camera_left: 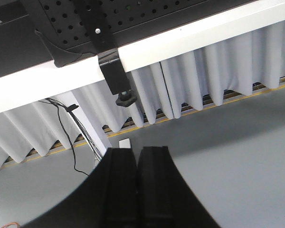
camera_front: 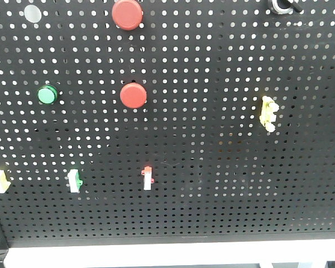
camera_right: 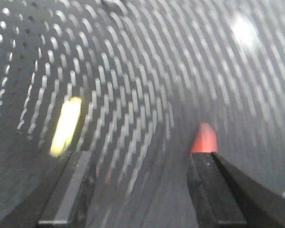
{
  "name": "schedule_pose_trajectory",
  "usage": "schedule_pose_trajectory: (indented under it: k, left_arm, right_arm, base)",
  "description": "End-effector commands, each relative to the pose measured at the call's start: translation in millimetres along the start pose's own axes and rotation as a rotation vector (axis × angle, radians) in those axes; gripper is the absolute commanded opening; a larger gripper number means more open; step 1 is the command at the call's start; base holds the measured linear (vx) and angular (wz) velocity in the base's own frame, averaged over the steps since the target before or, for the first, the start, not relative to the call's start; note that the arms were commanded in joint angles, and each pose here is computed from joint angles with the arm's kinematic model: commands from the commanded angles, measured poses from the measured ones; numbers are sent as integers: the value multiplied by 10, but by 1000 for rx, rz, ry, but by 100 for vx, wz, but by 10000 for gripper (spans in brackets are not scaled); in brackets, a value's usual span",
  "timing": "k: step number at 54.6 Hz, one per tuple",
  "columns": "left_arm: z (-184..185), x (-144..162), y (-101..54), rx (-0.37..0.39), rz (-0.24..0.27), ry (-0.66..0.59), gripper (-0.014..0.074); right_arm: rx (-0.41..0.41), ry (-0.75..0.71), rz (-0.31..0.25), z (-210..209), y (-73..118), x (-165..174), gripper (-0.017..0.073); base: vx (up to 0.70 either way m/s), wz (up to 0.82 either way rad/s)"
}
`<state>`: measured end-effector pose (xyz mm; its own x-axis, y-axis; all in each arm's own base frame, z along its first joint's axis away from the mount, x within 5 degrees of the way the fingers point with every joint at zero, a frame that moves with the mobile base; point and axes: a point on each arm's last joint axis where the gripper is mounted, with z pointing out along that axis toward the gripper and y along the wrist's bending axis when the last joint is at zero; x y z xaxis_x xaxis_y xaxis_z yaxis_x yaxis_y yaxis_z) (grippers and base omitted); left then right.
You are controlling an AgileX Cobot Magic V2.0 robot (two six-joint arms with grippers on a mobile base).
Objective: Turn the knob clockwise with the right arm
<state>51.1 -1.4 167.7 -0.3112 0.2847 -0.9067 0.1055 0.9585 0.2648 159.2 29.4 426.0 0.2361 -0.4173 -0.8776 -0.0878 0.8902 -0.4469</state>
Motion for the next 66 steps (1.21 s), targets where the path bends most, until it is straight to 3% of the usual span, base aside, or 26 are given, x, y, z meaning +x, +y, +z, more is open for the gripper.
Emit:
schedule_pose_trajectory:
  k: [1, 11, 22, 47, 66]
  left_arm:
    - [18, -12, 5, -20, -8, -68, -6]
    - [18, -12, 5, -20, -8, -68, -6]
    - [18, -12, 5, -20, -8, -68, -6]
    - [18, -12, 5, -20, -8, -68, -6]
    - [18, -12, 5, -20, -8, -68, -6]
  right_arm:
    - [-6, -138, -104, 221, -70, -354, 494]
    - [-56, -221, -233, 623, -11, -717, 494]
    - [-27, -272, -335, 832, -67, -992, 494]
    - [-16, -248, -384, 1113, -53, -1018, 456]
    - [-16, -223, -433, 1160, -35, -971, 359]
  base:
    - [0, 0]
    - [0, 0]
    - [0, 0]
    - [0, 0]
    - [0, 0]
